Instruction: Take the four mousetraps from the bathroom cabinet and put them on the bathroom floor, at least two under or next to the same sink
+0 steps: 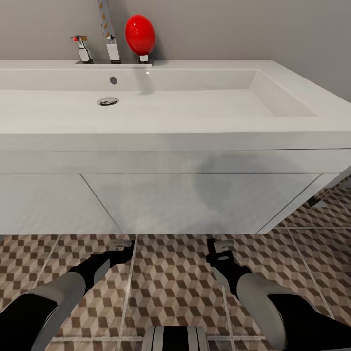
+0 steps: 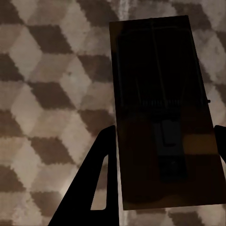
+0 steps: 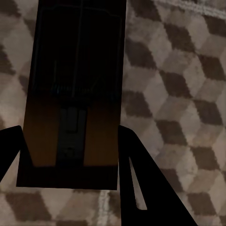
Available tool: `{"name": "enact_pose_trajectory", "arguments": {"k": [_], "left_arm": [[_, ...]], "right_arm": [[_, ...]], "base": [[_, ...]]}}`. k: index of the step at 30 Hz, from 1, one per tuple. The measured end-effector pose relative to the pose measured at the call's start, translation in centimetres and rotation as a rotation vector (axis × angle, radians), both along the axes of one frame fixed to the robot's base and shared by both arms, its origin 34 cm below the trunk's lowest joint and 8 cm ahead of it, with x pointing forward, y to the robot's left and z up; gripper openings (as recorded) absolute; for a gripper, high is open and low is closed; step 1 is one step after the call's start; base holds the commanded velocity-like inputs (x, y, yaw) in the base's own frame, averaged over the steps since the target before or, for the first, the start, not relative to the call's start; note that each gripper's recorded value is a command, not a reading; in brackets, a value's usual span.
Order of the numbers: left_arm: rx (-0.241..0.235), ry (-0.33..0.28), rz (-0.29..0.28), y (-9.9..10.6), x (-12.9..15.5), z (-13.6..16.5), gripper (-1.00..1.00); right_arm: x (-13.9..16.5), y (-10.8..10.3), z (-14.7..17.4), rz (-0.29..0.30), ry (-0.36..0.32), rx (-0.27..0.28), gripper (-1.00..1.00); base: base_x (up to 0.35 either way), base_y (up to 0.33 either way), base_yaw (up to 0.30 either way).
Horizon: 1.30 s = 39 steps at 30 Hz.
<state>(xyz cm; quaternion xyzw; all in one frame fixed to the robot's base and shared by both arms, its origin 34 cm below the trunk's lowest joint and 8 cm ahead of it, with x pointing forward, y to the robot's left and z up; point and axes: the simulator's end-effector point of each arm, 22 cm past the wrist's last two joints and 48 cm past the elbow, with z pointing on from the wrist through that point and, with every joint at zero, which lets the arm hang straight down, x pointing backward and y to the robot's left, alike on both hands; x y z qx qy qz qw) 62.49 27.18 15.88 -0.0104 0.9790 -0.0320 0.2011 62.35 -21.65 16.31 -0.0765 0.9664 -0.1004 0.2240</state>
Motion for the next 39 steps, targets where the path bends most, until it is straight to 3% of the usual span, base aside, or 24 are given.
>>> {"name": "enact_pose_trajectory", "arguments": {"k": [14, 15, 39], "left_arm": [[-0.001, 0.000, 0.000, -0.06, 0.01, 0.00, -1.00], [-0.001, 0.000, 0.000, -0.06, 0.00, 0.00, -1.00], [-0.003, -0.001, -0.002, -0.29, 0.03, 0.00, -1.00]], "right_arm": [[-0.15, 0.00, -0.07, -0.004, 0.006, 0.001, -1.00], [-0.17, -0.02, -0.08, -0.004, 0.007, 0.001, 1.00], [-0.13, 0.12, -0.07, -0.005, 0.004, 0.005, 1.00]], "base": [[0.000, 0.000, 0.000], [0.000, 0.000, 0.000], [0.000, 0.000, 0.000]]}}
